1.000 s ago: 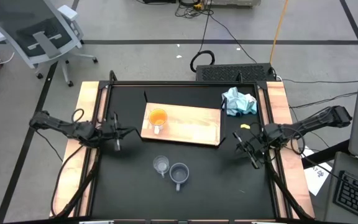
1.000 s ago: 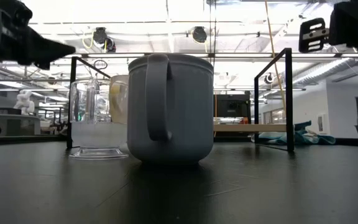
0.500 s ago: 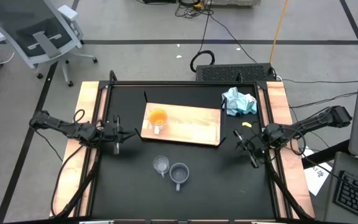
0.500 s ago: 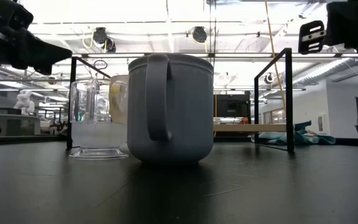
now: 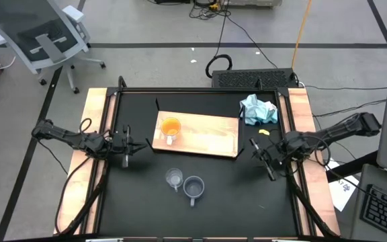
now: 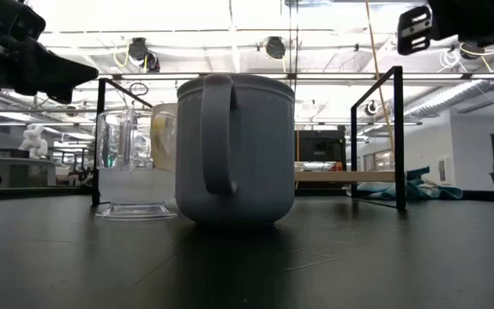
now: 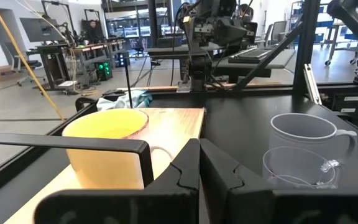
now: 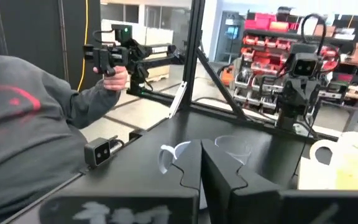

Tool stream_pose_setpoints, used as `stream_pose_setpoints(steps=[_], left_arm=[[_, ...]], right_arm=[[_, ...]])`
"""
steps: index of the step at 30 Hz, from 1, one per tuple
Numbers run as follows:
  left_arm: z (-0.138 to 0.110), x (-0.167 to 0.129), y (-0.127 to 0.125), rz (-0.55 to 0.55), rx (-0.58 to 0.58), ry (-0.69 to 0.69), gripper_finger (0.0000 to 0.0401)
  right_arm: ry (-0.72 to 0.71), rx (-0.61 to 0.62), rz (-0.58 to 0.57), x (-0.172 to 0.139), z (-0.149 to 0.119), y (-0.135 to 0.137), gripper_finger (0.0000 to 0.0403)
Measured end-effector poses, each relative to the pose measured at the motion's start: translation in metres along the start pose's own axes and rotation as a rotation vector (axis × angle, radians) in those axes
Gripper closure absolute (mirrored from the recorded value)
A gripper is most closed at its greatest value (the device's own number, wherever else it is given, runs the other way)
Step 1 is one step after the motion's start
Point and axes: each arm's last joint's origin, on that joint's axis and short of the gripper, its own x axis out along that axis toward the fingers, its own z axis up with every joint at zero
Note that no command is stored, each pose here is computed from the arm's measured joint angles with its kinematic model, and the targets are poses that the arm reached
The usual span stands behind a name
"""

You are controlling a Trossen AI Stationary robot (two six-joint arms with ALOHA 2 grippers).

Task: Stack small to large cups/mugs on shelf
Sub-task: Put the gray mug on the shelf

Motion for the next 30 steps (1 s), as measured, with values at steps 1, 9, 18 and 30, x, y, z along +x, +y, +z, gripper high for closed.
stream_pose_setpoints(steps=[1, 9, 18, 30], left_arm=[[0.000, 0.000, 0.000, 0.000, 0.002, 0.000, 0.0383], [-0.002, 0.001, -0.001, -0.001, 0.012, 0.025, 0.0375], [-0.009, 0.006, -0.003, -0.004, 0.033, 0.101, 0.0375], [-0.010, 0.007, -0.003, 0.002, 0.020, 0.110, 0.0375]], right_arm=[[0.013, 0.001, 0.004, 0.002, 0.002, 0.000, 0.0403], [0.085, -0.036, 0.083, 0.031, 0.028, 0.004, 0.0403], [0.142, -0.067, 0.168, 0.079, 0.068, 0.012, 0.0384], [0.505, 0.023, -0.082, 0.146, 0.096, -0.014, 0.0329]])
